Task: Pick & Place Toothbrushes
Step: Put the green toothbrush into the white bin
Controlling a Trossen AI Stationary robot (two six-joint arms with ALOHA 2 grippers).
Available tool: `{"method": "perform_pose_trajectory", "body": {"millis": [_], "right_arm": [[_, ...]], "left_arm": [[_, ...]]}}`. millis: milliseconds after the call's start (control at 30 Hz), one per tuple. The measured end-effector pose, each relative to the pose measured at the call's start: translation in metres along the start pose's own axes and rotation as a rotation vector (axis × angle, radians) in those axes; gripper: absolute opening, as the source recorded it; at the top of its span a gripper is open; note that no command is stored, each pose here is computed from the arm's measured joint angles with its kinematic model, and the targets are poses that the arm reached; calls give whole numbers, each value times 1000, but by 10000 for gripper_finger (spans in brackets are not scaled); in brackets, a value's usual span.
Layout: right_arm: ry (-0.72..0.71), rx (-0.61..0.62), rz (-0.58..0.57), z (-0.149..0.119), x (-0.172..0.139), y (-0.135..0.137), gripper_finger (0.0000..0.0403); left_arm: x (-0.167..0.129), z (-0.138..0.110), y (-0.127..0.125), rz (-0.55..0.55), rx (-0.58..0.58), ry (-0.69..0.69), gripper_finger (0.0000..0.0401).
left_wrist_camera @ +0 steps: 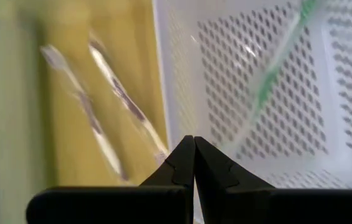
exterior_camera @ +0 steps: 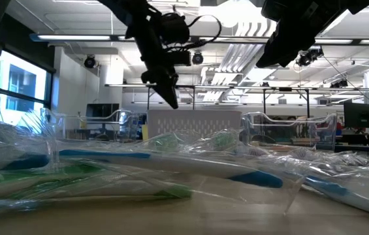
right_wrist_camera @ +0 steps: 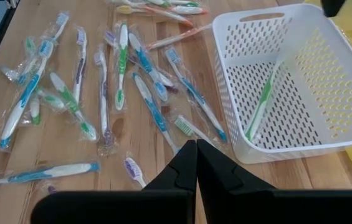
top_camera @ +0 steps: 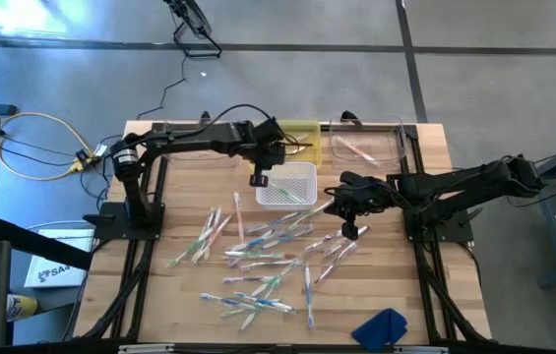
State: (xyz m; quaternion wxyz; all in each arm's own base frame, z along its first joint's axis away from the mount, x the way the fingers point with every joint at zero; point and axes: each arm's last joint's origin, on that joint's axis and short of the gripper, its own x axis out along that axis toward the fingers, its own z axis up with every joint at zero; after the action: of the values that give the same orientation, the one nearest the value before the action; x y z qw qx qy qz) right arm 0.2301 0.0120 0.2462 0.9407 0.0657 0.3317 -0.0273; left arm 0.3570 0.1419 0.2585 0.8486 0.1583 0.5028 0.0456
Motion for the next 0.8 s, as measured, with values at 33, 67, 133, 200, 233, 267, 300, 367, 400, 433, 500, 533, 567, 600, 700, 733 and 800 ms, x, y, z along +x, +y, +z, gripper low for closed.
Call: {"method": "perform_pose_trajectory", "body": {"millis": [33, 67, 133, 200, 233, 267, 300, 367, 400, 433, 500, 533, 567, 600, 700, 733, 800], "right_arm": [[0, 0, -2, 0, 0, 0, 2], [-1, 0, -7, 0, 0, 0, 2], [-5, 0, -19, 0, 0, -1, 2], [-6, 4, -20, 0, 0, -1, 2], [-8, 10, -19, 1, 0, -1, 2], [-7, 17, -20, 0, 0, -1, 2], [-7, 26, -20, 0, 0, -1, 2], [-7, 33, -20, 0, 0, -1, 2], [-6, 34, -20, 0, 0, -1, 2], [-8, 34, -20, 0, 0, -1, 2], [-9, 34, -24, 1, 0, -1, 2], [-11, 34, -26, 1, 0, -1, 2], [-14, 34, -25, 1, 0, -1, 2], [-14, 34, -25, 1, 0, -1, 2], [-13, 35, -25, 1, 0, -1, 2], [-13, 35, -25, 1, 0, -1, 2], [-13, 35, -25, 1, 0, -1, 2]], "left_arm": [[-3, 3, 0, 23, 13, -17, 0], [-5, 5, 2, 46, 30, -42, 0], [-11, 11, 6, 91, 52, -109, 0], [-14, 15, 9, 121, 56, -150, 0], [-15, 18, 11, 144, 53, -183, 0], [-16, 20, 12, 157, 38, -203, 0], [-16, 21, 13, 162, 17, -217, 0], [-17, 23, 15, 174, -22, -247, 0], [-17, 23, 15, 174, -22, -247, 0], [-17, 23, 15, 174, -16, -245, 0], [-16, 23, 14, 174, 9, -238, 0], [-17, 23, 14, 176, 25, -237, 0], [-17, 23, 14, 179, 43, -237, 0], [-17, 23, 14, 182, 67, -234, 0], [-16, 23, 14, 181, 79, -230, 0], [-16, 23, 14, 180, 72, -232, 0], [-17, 23, 14, 175, 80, -239, 0]]}}
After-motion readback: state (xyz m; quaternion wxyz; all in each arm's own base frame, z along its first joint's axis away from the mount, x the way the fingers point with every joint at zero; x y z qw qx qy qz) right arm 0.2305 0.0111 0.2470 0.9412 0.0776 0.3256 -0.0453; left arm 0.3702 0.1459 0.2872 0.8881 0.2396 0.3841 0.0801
